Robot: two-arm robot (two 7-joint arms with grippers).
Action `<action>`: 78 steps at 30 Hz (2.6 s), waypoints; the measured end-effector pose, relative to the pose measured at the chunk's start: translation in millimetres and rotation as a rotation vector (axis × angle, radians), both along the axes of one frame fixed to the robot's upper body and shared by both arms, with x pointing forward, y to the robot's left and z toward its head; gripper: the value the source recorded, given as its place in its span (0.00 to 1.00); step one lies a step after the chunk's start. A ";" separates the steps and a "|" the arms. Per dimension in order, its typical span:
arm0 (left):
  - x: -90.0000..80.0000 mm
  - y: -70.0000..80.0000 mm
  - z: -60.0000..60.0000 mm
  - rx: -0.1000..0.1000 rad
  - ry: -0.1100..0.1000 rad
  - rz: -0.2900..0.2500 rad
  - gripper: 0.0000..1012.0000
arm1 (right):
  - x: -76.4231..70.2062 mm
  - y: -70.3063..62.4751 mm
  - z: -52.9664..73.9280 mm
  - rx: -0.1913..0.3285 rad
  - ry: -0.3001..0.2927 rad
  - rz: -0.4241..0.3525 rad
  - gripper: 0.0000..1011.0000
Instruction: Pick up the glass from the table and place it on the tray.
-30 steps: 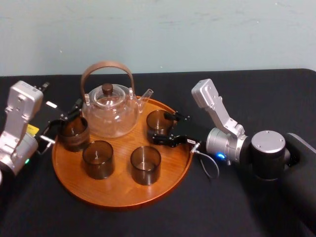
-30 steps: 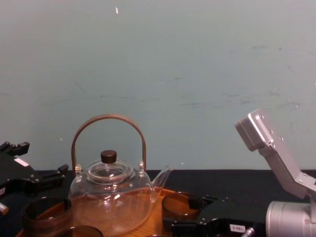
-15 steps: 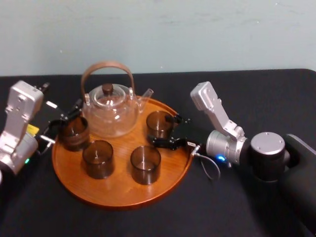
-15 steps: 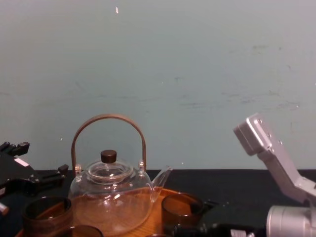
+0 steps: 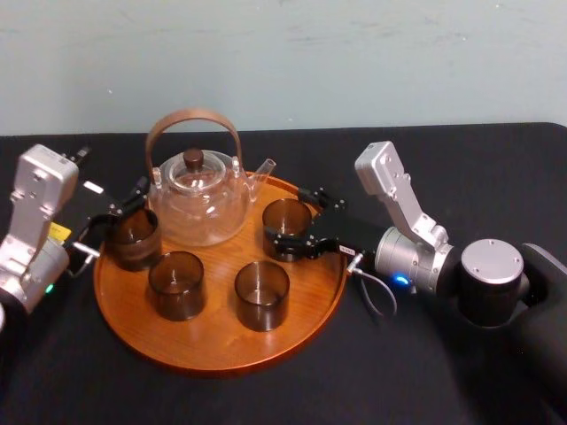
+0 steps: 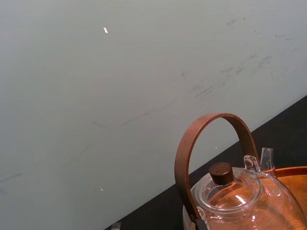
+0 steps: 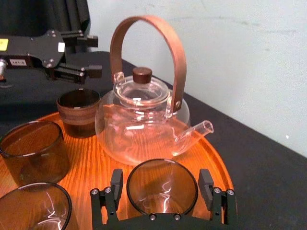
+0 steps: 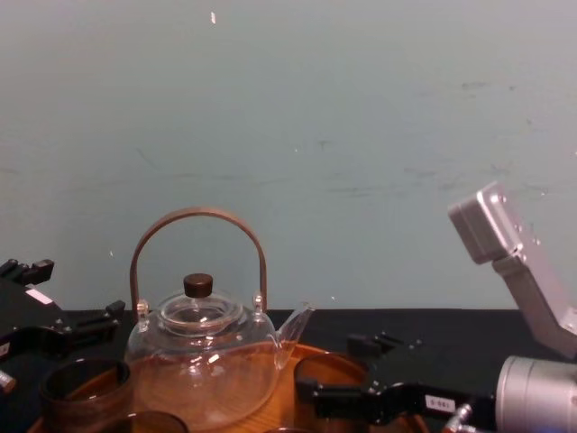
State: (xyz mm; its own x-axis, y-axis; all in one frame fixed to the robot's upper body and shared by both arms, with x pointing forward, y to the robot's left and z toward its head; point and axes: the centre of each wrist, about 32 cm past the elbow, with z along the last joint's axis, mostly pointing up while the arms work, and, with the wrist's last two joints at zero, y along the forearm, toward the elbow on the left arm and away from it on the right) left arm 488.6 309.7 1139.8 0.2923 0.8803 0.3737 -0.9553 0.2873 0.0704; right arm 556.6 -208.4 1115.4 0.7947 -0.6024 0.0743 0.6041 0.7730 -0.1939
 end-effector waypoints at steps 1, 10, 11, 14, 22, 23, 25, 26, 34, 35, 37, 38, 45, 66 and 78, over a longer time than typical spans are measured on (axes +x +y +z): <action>0.0 0.0 0.0 0.000 0.000 0.000 0.99 | -0.3 -0.4 1.5 0.004 -0.007 0.000 0.99; 0.0 0.0 0.0 0.000 0.000 0.000 0.99 | -4.7 -4.1 10.4 0.019 -0.036 -0.004 0.99; 0.0 0.0 0.0 0.000 0.000 0.000 0.99 | -5.2 -4.9 11.4 0.020 -0.038 -0.005 0.99; 0.0 0.0 0.0 0.000 0.000 0.000 0.99 | -8.5 -7.6 15.6 0.029 -0.047 -0.009 0.99; 0.0 0.0 0.0 0.000 0.000 0.000 0.99 | -18.3 -18.5 27.2 0.059 -0.073 -0.019 0.99; 0.0 0.0 0.0 0.000 0.000 0.000 0.99 | -21.0 -21.6 29.2 0.064 -0.079 -0.022 0.99; 0.0 0.0 0.0 0.000 0.000 0.000 0.99 | -23.5 -25.3 30.6 0.069 -0.082 -0.028 0.99; 0.0 0.0 0.0 0.000 0.000 0.000 0.99 | -24.9 -27.1 31.6 0.071 -0.084 -0.030 0.99; 0.0 0.0 0.0 0.000 0.000 0.000 0.99 | -36.3 -49.1 36.4 0.081 -0.094 -0.072 0.99; 0.0 0.0 0.0 0.000 0.000 0.000 0.99 | -37.3 -51.3 36.4 0.084 -0.093 -0.077 0.99; 0.0 0.0 0.0 0.000 0.000 0.000 0.99 | -39.9 -59.0 35.2 0.089 -0.090 -0.093 0.99; 0.0 0.0 0.0 0.000 0.000 0.000 0.99 | -40.8 -61.8 34.7 0.090 -0.089 -0.100 0.99; 0.0 0.0 0.0 0.000 0.000 0.000 0.99 | -47.4 -84.5 29.7 0.086 -0.088 -0.168 0.99; 0.0 0.0 0.0 0.000 0.000 0.000 0.99 | -57.3 -113.0 13.1 0.031 -0.105 -0.328 0.99; 0.0 0.0 0.0 0.000 0.000 0.000 0.99 | -57.1 -112.1 14.3 0.036 -0.107 -0.320 0.99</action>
State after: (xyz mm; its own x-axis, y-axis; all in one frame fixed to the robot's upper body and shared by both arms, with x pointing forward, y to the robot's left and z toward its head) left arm 488.6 309.7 1139.8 0.2923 0.8803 0.3737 -0.9552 0.2874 0.0702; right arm 499.6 -320.5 1129.8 0.5537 -0.8239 0.1206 0.8327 0.5460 -0.0922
